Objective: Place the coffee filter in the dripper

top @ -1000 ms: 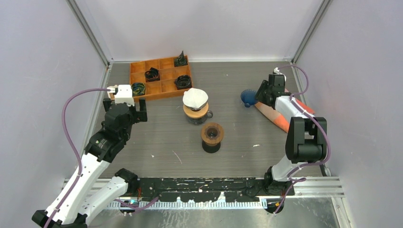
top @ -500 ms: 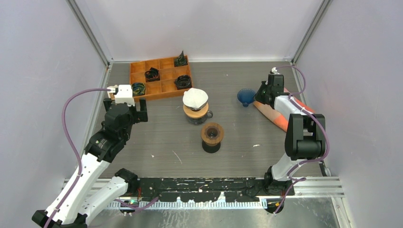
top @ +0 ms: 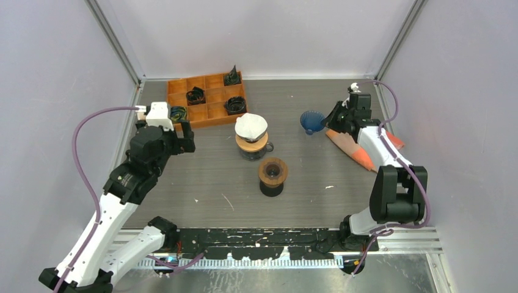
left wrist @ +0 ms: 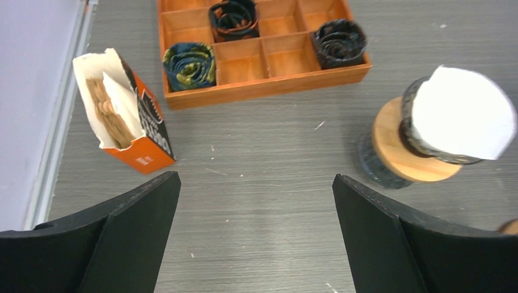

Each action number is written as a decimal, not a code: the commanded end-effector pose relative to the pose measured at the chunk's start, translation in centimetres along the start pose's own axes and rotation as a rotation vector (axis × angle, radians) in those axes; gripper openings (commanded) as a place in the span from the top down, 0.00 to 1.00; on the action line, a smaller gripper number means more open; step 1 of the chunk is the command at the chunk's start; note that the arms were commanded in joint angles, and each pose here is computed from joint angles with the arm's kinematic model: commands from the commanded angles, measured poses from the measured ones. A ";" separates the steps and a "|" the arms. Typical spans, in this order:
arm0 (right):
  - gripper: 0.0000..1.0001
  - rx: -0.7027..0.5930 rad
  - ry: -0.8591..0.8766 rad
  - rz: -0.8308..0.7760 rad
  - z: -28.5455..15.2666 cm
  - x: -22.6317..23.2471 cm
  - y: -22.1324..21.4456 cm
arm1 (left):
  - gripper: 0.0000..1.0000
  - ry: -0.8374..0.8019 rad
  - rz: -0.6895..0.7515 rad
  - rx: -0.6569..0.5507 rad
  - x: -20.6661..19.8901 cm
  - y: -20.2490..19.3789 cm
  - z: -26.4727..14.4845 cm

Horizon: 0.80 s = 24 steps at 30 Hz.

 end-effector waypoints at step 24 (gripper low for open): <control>0.95 0.210 0.457 -0.365 -16.0 14.6 -9.3 | 0.01 -0.581 -0.367 0.205 -8.2 4.2 -4.0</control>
Point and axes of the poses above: each gripper's point midway between its finger pads, its own z axis out along the fingers, its own x axis along the line the jaws close on, y = z × x, the point moved 4 cm from there along -z, back along the fingers, and after that the axes turned 15 degrees about z, right-handed, at the moved point
